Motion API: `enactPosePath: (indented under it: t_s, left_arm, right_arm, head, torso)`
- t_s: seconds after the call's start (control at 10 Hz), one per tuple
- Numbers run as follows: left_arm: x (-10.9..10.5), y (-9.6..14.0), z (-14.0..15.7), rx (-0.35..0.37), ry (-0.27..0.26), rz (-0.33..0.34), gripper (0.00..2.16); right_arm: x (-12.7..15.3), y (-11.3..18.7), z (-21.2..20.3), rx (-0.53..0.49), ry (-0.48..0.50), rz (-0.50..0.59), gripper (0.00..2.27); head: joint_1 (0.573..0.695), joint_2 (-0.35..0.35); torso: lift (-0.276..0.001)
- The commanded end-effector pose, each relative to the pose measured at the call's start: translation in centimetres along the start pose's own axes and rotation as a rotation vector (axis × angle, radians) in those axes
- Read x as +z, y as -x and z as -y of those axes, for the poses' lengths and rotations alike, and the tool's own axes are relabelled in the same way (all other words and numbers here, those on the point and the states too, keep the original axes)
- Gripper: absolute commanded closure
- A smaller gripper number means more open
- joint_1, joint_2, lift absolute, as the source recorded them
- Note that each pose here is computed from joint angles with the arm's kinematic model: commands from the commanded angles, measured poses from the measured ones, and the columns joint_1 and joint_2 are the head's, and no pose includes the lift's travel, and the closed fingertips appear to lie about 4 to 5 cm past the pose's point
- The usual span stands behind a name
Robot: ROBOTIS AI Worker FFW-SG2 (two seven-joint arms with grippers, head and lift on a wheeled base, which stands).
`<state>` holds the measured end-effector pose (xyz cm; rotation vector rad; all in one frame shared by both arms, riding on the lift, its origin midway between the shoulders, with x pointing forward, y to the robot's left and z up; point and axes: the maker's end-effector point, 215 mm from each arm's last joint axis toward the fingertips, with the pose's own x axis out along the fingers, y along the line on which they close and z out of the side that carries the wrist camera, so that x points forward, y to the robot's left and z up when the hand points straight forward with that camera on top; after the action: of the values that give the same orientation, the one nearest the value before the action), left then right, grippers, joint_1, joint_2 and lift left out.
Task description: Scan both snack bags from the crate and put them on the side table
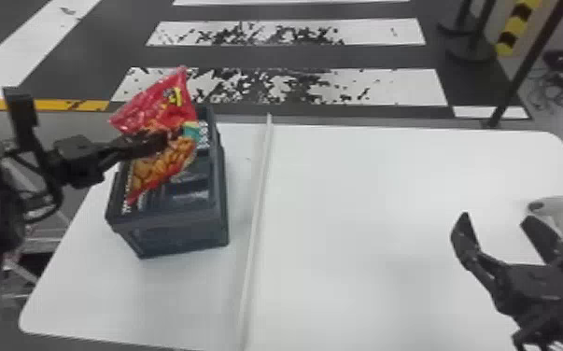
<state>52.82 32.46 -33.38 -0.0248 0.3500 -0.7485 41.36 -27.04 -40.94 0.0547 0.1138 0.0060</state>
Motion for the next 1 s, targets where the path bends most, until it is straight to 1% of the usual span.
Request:
enactPosePath:
  t_s: [0.0, 0.1, 0.2, 0.3, 0.4, 0.5, 0.6, 0.7, 0.9]
  left_arm:
    - [2.2, -0.4, 2.2, -0.011, 0.0, 0.021, 2.13]
    - [2.9, -1.3, 3.9, -0.025, 0.005, 0.026, 2.13]
    - [3.5, -3.0, 6.8, -0.051, -0.006, 0.027, 2.13]
    - [3.9, -4.9, 9.5, -0.094, 0.0, 0.031, 2.13]
    - [4.1, -6.6, 11.7, -0.127, 0.0, 0.038, 2.13]
    - [4.3, -8.5, 14.0, -0.158, -0.005, 0.037, 2.13]
    - [4.3, -10.1, 15.9, -0.18, 0.007, 0.047, 2.13]
    - [4.2, -11.6, 18.0, -0.207, 0.0, 0.042, 2.13]
    - [3.9, -14.2, 21.8, -0.257, -0.008, 0.027, 2.13]
  right_arm:
    - [0.3, 0.1, 0.0, 0.0, 0.001, 0.005, 0.09]
    - [0.3, 0.3, 0.1, -0.001, 0.002, 0.003, 0.09]
    - [0.5, 0.5, 0.4, -0.006, 0.005, 0.005, 0.09]
    - [0.7, 0.5, 0.4, -0.008, 0.006, 0.006, 0.09]
    - [0.8, 0.6, 0.4, -0.009, 0.006, 0.007, 0.09]
    - [0.9, 0.6, 0.6, -0.014, 0.007, 0.008, 0.09]
    - [0.7, 0.7, 0.8, -0.018, 0.007, 0.005, 0.09]
    - [1.0, 0.6, 0.8, -0.019, 0.006, 0.009, 0.09]
    - [1.2, 0.6, 0.9, -0.023, 0.005, 0.014, 0.09]
  head:
    - [0.695, 0.07]
    - [0.695, 0.057]
    - [0.695, 0.036]
    - [0.695, -0.002]
    - [0.695, -0.027]
    - [0.695, -0.073]
    - [0.695, -0.117]
    - [0.695, -0.138]
    - [0.695, -0.206]
  torso:
    - [-0.087]
    - [-0.087]
    - [-0.087]
    - [-0.087]
    - [-0.087]
    - [-0.087]
    - [-0.087]
    - [-0.087]
    - [-0.087]
